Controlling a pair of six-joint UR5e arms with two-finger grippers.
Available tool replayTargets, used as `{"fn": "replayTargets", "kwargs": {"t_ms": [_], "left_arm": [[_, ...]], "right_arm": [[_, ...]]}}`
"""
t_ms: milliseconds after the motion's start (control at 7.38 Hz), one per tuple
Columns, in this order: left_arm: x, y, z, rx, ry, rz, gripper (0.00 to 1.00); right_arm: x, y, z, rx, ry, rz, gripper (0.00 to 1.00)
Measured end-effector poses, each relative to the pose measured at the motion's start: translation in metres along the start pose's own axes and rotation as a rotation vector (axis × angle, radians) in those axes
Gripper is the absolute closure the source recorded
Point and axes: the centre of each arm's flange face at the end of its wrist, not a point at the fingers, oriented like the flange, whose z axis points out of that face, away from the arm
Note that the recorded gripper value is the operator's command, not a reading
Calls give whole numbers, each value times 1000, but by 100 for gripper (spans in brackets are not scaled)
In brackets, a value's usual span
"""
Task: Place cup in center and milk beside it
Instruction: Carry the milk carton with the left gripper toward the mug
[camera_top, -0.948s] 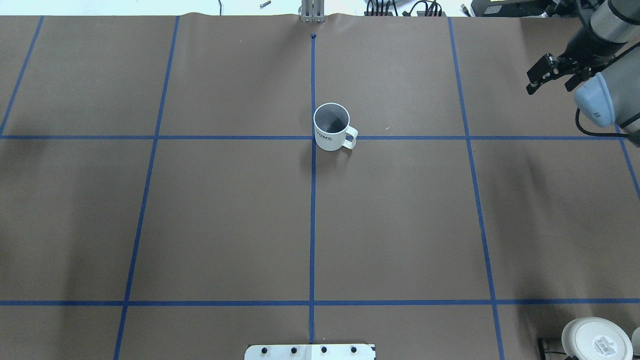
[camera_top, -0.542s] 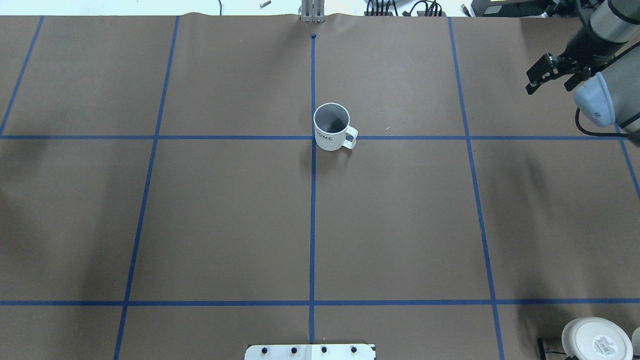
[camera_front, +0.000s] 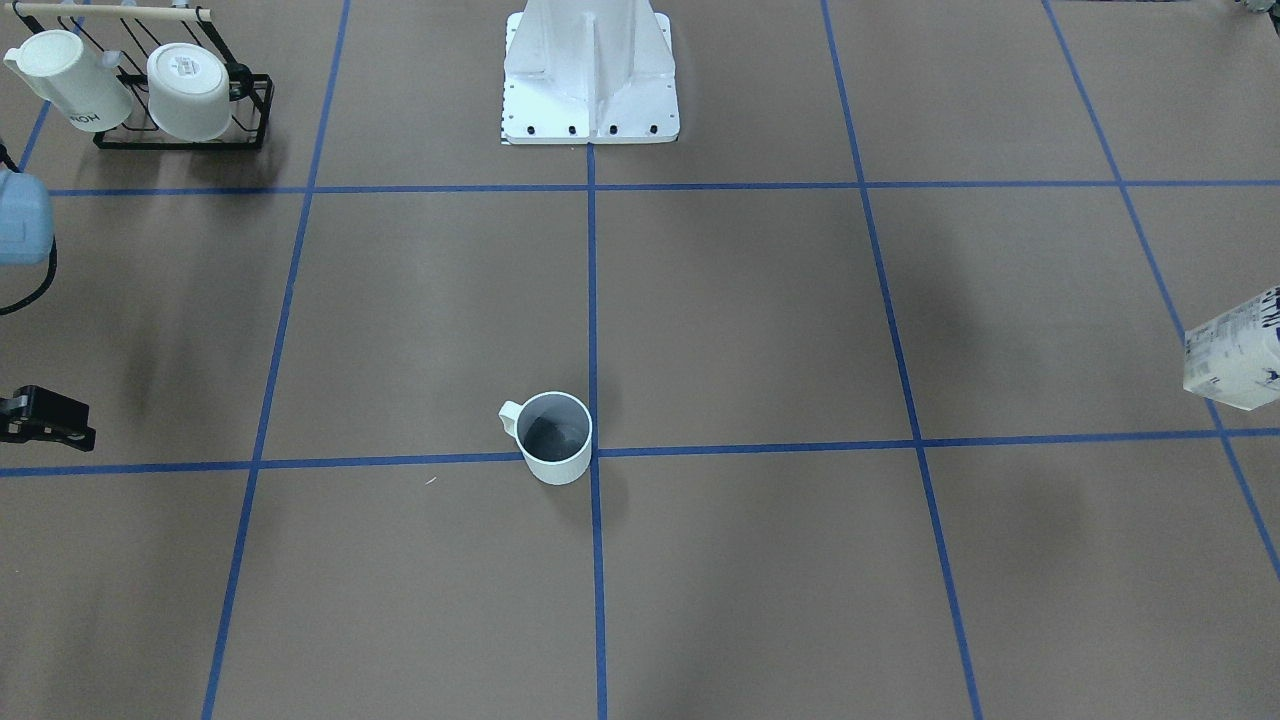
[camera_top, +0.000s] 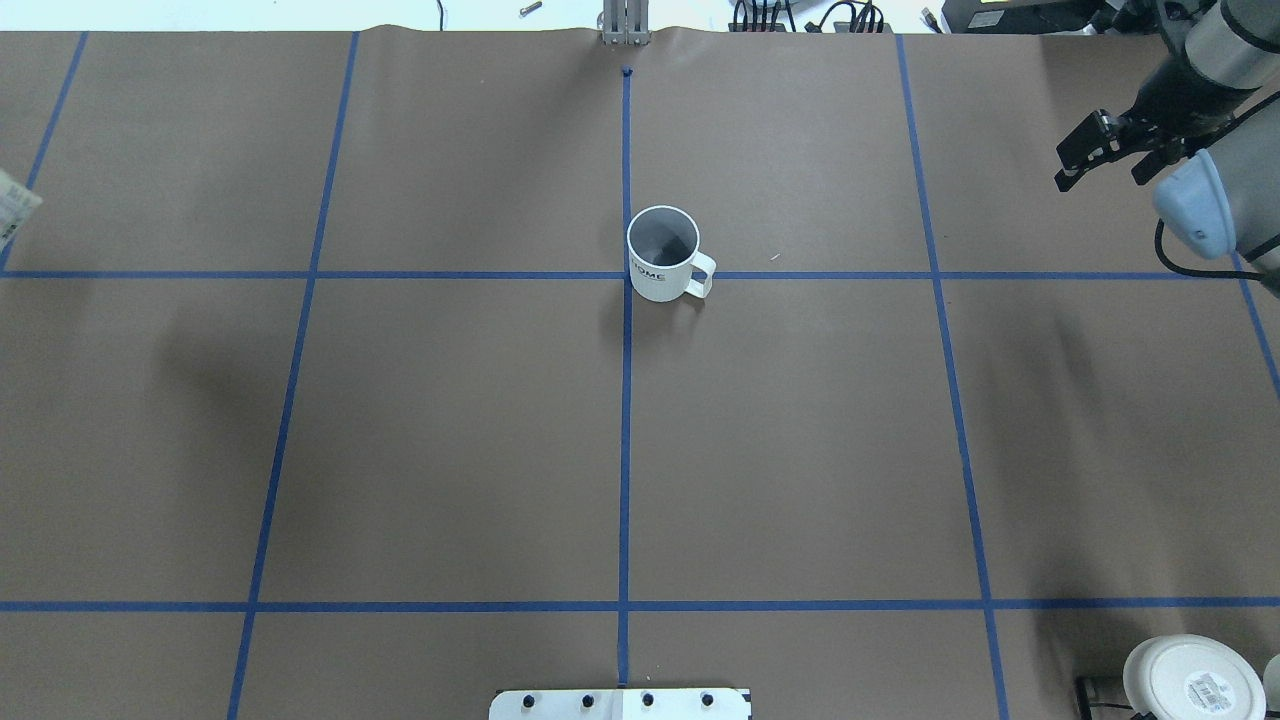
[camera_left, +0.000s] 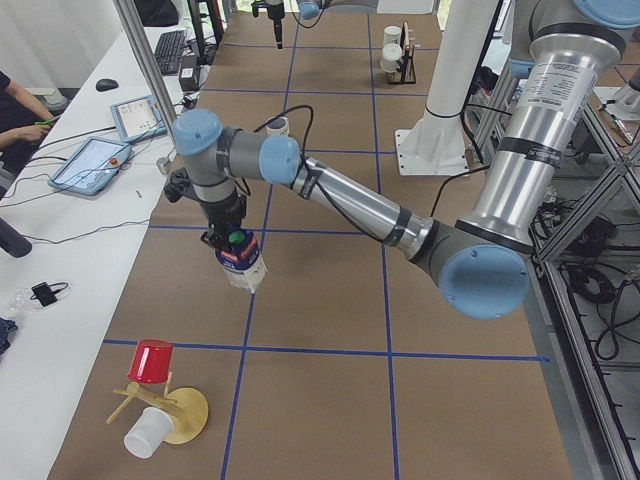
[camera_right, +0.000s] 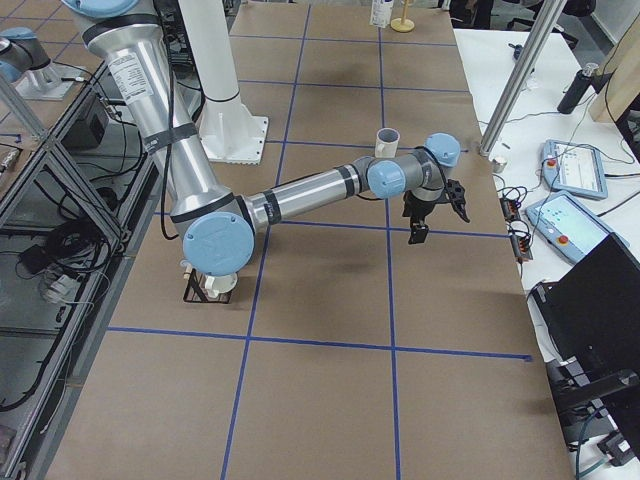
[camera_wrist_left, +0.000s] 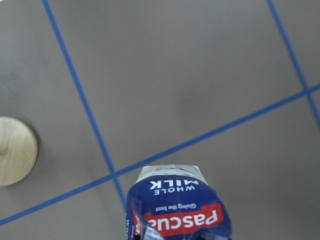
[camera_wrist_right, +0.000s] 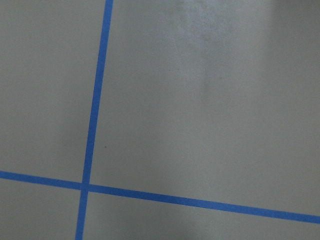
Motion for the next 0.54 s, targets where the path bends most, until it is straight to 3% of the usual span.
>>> {"fn": "replayTargets", "kwargs": {"t_ms": [271, 542], "left_arm": [[128, -70, 16, -22, 37, -147, 100], [246, -118, 61, -17, 99, -307, 100]], "right_arm": [[6, 16, -1, 5, -3, -6, 0], [11, 28, -2, 7, -4, -8, 0]]}}
